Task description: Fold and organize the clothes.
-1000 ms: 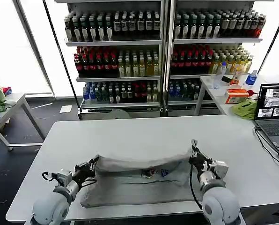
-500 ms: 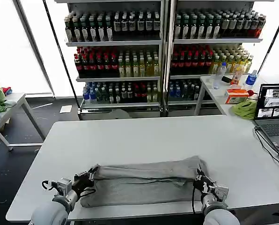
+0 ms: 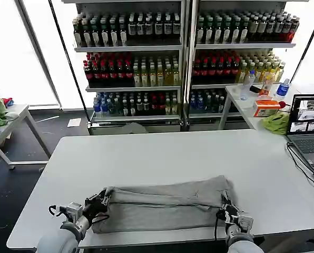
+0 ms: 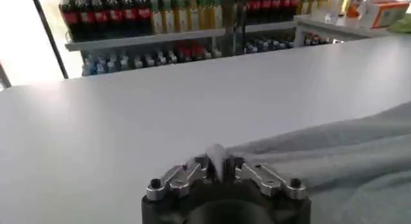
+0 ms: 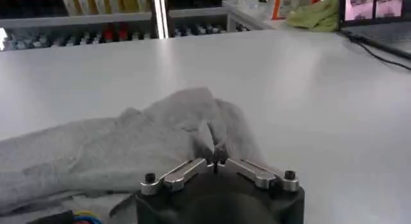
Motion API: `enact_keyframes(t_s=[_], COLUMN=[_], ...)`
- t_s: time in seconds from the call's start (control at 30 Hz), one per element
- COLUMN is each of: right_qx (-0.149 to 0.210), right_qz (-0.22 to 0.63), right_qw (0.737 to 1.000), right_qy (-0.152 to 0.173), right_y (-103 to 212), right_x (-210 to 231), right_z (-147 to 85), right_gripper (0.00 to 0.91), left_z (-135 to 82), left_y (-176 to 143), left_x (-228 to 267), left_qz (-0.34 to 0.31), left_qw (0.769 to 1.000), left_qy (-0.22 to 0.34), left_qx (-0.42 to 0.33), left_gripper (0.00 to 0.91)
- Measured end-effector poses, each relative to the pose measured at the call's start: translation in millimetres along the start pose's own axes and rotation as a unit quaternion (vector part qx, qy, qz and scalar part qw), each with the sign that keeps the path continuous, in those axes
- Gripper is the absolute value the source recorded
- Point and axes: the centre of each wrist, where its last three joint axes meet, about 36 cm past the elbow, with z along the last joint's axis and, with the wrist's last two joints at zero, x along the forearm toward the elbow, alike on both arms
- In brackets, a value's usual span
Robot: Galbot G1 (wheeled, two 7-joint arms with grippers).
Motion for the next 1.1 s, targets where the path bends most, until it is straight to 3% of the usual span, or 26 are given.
enact_keyframes(t_s=[0.2, 0.5, 0.7, 1.1], right_qx=[-0.002, -0.022, -0.032, -0.041], right_qz=[0.001, 0.002, -0.003, -0.008], right_qw=[1.0, 0.998, 0.995, 0.993], right_qy=[-0.006, -0.059, -0.093, -0.113], right_y=[-4, -16, -22, -26], right_x=[7, 29, 43, 49], right_z=[-6, -46, -70, -86], right_gripper=[0.907, 0.907, 0.907, 0.907], left_z=[-6, -19, -19, -7], left_y=[-3, -3, -2, -14], left_x=[7, 19, 20, 18], left_qz=[-0.006, -0.023, -0.035, -0.033], left_qw=[1.0, 0.999, 0.998, 0.995], left_qy=[-0.005, -0.023, -0.029, -0.022], left_qx=[0.002, 0.019, 0.045, 0.09], left_gripper=[0.907, 0.907, 0.907, 0.907])
